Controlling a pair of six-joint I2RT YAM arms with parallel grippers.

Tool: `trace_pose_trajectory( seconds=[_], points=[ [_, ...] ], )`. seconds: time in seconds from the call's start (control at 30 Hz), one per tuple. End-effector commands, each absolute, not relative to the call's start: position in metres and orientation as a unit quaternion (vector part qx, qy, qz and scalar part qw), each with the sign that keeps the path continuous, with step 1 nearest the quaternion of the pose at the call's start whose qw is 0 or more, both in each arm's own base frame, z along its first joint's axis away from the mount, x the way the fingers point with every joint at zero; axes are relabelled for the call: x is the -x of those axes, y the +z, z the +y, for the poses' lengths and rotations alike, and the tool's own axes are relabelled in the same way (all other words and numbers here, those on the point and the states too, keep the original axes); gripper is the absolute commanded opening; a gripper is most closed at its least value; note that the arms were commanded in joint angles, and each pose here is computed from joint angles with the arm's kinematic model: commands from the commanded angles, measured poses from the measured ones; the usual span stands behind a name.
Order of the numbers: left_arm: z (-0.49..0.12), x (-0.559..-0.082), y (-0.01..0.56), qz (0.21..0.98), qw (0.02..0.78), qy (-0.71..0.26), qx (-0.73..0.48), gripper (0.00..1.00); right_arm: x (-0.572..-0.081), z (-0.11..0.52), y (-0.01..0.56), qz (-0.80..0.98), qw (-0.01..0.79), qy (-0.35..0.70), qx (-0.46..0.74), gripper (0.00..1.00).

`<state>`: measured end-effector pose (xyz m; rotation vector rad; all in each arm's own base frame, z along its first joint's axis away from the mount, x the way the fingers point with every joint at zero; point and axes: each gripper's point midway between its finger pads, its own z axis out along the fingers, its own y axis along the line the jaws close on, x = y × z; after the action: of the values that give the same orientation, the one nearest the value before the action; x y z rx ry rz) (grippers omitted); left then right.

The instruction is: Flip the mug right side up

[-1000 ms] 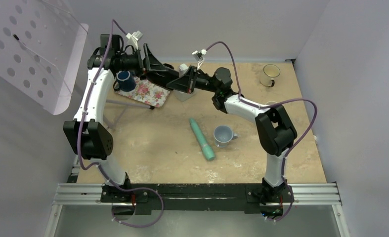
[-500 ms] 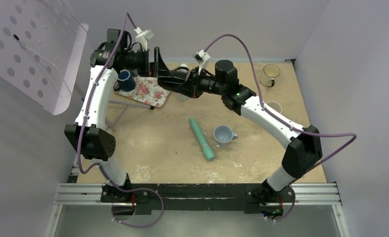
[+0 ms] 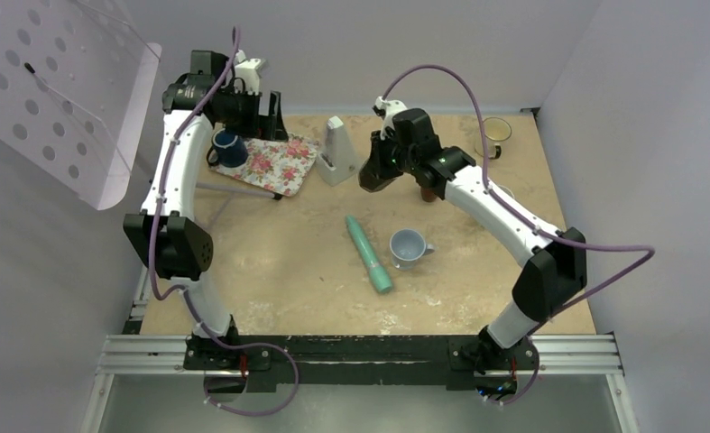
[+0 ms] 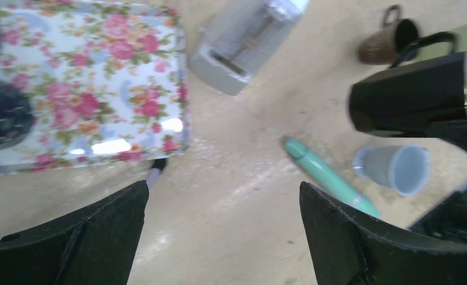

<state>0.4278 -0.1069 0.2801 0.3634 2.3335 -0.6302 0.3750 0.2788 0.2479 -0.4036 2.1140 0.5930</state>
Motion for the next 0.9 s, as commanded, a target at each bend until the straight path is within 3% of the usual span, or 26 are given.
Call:
trace_pose_trajectory(
  seconds=[0.0,0.23,0.6,0.73,0.87],
  points=[
    [-0.047,-0.457,0.271,0.919,0.355,-0.061,-0.163,1.00,-0.402,0.253,0.252,0.873,0.448,0.141,0.132,0.00],
    [0.016,-0.500,0.236,0.921,0.297,0.126,-0.219,0.99,-0.415,0.271,0.191,0.909,0.364,0.123,0.162,0.00],
    [0.041,-0.534,0.161,0.930,0.241,0.166,-0.222,1.00,-0.431,0.284,0.135,0.929,0.307,0.104,0.177,0.00],
    [0.048,-0.548,0.150,0.922,0.252,0.188,-0.227,1.00,-0.437,0.284,0.151,0.924,0.322,0.102,0.177,0.35],
    [0.048,-0.565,0.147,0.908,0.274,0.196,-0.248,1.00,-0.440,0.287,0.178,0.912,0.351,0.112,0.179,0.48]
  ],
)
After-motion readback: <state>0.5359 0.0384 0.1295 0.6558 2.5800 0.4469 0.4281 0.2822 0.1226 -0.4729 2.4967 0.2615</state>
